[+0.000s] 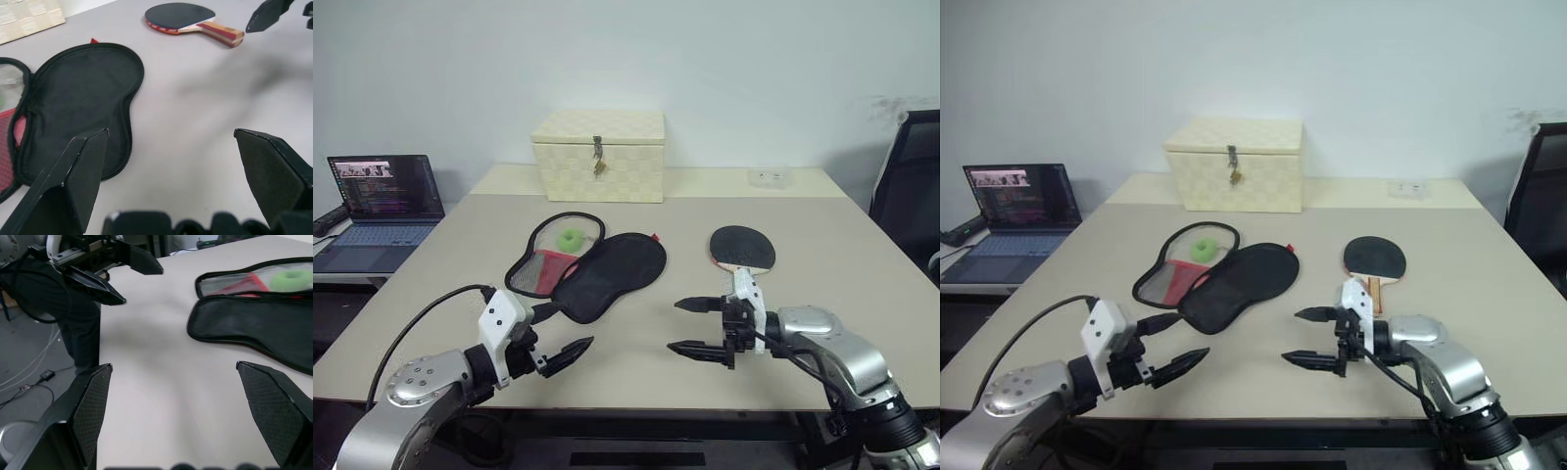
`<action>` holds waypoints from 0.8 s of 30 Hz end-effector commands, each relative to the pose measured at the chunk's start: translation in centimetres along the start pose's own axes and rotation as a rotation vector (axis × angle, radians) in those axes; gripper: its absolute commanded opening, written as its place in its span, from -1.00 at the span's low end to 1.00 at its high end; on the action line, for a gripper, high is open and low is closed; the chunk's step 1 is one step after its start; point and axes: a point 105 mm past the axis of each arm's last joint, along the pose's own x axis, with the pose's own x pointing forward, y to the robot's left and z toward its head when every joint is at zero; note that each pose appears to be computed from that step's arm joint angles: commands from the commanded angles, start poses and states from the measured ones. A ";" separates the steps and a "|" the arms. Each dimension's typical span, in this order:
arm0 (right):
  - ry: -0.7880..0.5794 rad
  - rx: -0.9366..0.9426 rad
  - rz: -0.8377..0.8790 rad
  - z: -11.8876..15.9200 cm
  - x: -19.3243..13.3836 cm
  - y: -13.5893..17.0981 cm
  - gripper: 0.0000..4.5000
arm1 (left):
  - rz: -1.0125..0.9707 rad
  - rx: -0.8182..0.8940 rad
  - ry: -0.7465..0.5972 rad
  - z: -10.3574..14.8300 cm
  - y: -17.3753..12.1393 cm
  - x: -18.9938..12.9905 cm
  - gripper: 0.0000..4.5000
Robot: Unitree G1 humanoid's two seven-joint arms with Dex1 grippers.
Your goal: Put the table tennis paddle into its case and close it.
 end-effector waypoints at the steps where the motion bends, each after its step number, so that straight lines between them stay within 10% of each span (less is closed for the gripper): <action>1: -0.030 -0.051 -0.007 1.4 0.1 -0.3 0.98 | 0.013 0.035 -0.020 0.5 0.5 0.2 1.00; 24: -0.073 -0.067 -0.178 5.7 -2.7 -0.2 0.98 | -0.215 0.189 0.182 -3.3 7.5 2.5 1.00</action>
